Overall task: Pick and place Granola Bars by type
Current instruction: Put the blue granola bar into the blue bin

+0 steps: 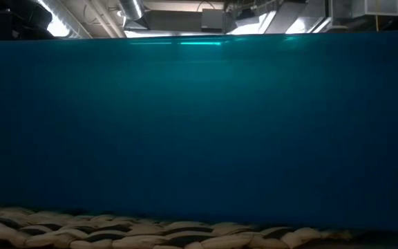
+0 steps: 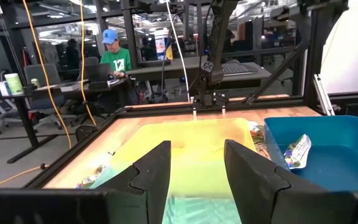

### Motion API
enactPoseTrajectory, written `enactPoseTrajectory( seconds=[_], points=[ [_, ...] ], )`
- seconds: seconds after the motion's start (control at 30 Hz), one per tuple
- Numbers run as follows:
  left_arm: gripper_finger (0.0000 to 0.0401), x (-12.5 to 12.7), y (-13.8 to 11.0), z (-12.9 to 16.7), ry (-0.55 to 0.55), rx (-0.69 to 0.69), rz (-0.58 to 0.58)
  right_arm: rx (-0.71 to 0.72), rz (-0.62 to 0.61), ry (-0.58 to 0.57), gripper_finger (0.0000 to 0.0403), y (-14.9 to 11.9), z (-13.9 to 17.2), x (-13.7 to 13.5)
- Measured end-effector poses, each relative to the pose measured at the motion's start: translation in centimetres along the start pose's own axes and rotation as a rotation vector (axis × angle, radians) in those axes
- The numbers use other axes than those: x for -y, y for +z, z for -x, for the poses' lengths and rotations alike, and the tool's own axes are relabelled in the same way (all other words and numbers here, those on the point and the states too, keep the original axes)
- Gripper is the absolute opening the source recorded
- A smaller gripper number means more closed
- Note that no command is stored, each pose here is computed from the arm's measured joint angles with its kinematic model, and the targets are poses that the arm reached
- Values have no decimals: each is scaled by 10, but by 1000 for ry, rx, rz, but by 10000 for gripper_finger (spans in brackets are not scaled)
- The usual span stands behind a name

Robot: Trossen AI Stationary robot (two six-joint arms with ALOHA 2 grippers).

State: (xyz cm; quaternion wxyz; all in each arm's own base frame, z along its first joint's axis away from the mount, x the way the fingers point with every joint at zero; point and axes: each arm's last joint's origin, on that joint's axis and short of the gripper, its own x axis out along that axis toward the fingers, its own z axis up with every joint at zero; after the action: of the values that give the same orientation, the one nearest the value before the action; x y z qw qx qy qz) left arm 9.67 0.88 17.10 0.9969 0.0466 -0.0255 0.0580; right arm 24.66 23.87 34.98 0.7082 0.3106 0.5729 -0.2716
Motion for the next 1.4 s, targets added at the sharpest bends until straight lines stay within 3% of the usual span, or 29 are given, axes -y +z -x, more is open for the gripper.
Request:
enactPoseTrajectory(
  seconds=[0.27, 0.4, 0.87, 1.07, 1.4],
  points=[
    [143, 0, 0, 0, 0, 0, 0, -48, -3, -129, 141, -7, -35, 6],
    [143, 0, 0, 0, 0, 0, 0, -48, 1, -131, 146, -10, -50, 6],
    [143, 0, 0, 0, 0, 0, 0, -73, -37, -132, 269, -10, -128, 15],
    [143, 0, 0, 0, 0, 0, 0, -73, -77, -70, 274, -3, -158, 18],
    [143, 0, 0, 0, 0, 0, 0, -105, -104, -142, 261, 2, -184, 38]
  ],
)
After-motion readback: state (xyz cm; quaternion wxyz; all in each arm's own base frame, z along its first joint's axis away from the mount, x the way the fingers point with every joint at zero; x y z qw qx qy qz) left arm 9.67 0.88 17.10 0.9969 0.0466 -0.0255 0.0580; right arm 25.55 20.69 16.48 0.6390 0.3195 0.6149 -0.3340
